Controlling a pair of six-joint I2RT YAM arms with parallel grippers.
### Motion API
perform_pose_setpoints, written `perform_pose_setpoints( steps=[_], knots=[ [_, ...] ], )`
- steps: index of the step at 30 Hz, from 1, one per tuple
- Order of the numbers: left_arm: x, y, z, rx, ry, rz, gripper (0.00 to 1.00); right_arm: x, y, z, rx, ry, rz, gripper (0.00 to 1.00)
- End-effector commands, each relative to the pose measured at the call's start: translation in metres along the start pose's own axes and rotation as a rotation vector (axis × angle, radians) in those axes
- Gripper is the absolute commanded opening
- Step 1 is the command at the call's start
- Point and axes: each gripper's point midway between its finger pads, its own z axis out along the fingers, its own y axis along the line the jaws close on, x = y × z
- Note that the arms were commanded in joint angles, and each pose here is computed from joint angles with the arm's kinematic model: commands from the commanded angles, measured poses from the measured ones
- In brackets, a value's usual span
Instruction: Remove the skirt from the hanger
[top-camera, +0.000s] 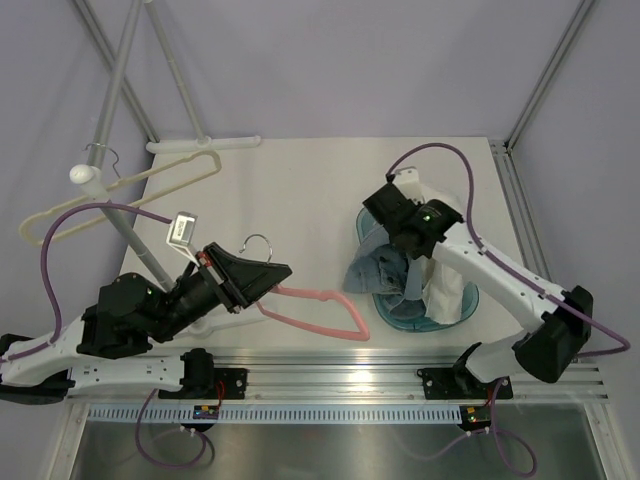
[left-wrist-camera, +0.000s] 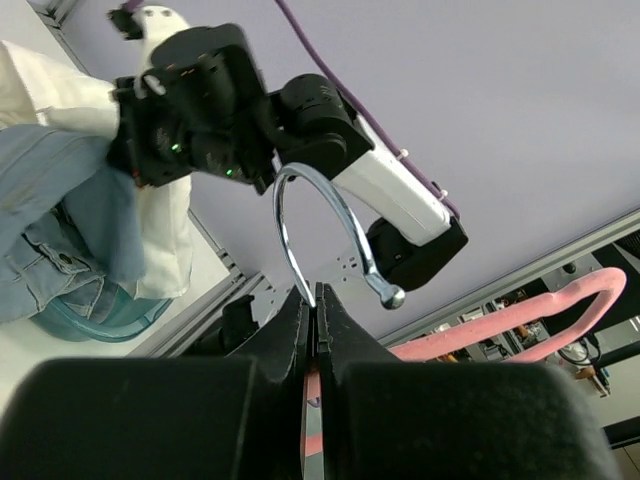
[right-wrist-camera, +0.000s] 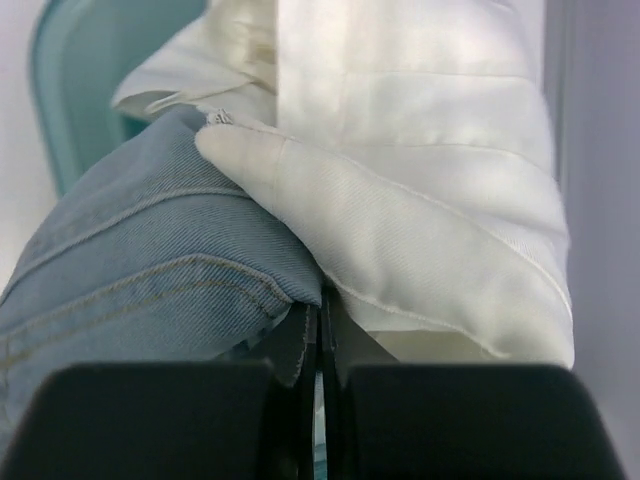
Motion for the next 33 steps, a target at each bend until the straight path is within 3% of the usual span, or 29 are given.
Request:
perform_pose_setpoints(
  steps=[1,6,16,20,22,25,29,33],
  knots=[
    [-0.011,-0.007,-0.002,0.028,-0.045,-0.042,0.0,-0.001,-0.061,0.0,0.12,-0.001,0.004,0.0],
    [-0.009,-0.008,0.0,0.032,-0.043,-0.042,0.0,0.029,-0.082,0.017,0.139,0.1,0.015,0.0],
    [-0.002,-0.009,0.007,0.034,-0.024,-0.048,0.0,0.092,-0.002,0.059,-0.053,0.379,0.096,0.13],
    [-0.002,-0.009,0.006,0.033,-0.019,-0.048,0.0,0.106,0.015,0.068,-0.094,0.414,0.142,0.19],
    [-0.002,-0.009,0.005,0.032,-0.018,-0.047,0.0,0.112,0.014,0.071,-0.081,0.423,0.135,0.42],
    [-0.002,-0.007,0.004,0.025,-0.022,-0.045,0.0,0.104,0.001,0.066,-0.044,0.389,0.116,0.67],
    [0.001,-0.004,0.007,0.019,-0.021,-0.044,0.0,0.062,-0.014,0.035,-0.072,0.278,0.151,0.86],
    [0.002,-0.005,0.01,0.019,-0.023,-0.038,0.0,0.022,-0.01,-0.009,-0.154,0.14,0.148,0.92]
  ],
)
